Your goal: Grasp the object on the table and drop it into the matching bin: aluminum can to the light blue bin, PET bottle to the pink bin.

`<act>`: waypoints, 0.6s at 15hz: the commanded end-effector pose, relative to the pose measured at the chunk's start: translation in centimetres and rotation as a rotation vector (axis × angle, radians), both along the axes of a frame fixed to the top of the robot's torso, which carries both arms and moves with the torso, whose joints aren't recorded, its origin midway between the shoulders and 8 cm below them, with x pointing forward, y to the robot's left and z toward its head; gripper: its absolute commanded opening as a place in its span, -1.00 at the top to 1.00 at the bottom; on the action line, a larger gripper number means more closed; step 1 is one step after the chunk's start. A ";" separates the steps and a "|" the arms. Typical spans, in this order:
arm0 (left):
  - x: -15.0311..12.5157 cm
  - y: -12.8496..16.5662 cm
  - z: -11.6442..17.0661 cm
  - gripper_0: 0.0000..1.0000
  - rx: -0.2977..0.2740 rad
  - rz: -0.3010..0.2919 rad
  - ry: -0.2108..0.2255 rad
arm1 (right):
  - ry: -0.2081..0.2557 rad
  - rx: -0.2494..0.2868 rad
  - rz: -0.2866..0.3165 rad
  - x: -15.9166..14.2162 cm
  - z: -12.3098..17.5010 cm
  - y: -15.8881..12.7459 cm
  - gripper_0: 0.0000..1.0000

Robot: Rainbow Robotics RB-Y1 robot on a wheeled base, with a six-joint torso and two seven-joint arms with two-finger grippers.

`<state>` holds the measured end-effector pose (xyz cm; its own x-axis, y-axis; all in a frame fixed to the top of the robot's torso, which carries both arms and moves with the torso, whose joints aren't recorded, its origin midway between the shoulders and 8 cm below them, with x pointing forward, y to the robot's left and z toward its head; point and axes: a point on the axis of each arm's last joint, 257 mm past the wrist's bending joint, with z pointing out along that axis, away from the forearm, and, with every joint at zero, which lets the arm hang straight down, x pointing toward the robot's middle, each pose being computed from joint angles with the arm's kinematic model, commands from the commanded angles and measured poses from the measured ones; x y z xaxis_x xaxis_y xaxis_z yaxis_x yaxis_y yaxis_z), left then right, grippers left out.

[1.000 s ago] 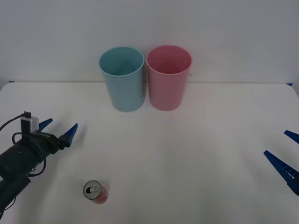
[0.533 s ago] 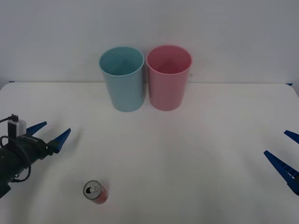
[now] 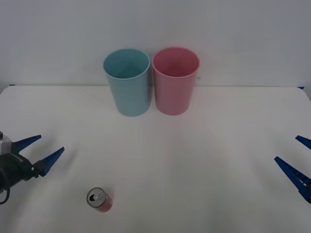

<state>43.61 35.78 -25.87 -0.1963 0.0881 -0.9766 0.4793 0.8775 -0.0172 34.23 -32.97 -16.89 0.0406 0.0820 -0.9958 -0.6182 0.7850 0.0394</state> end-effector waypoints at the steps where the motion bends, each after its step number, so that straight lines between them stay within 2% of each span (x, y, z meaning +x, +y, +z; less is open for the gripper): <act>1: -1.4 0.3 0.2 -1.00 0.014 -0.037 -0.004 | 0.000 0.000 0.000 0.0 0.0 0.0 -1.00; 5: -4.5 0.8 0.3 -1.00 0.064 -0.142 0.019 | 0.000 0.000 0.000 0.0 0.0 0.0 -1.00; 9: -7.2 0.8 0.3 -1.00 0.086 -0.223 0.033 | 0.000 0.000 0.000 0.0 0.0 0.0 -1.00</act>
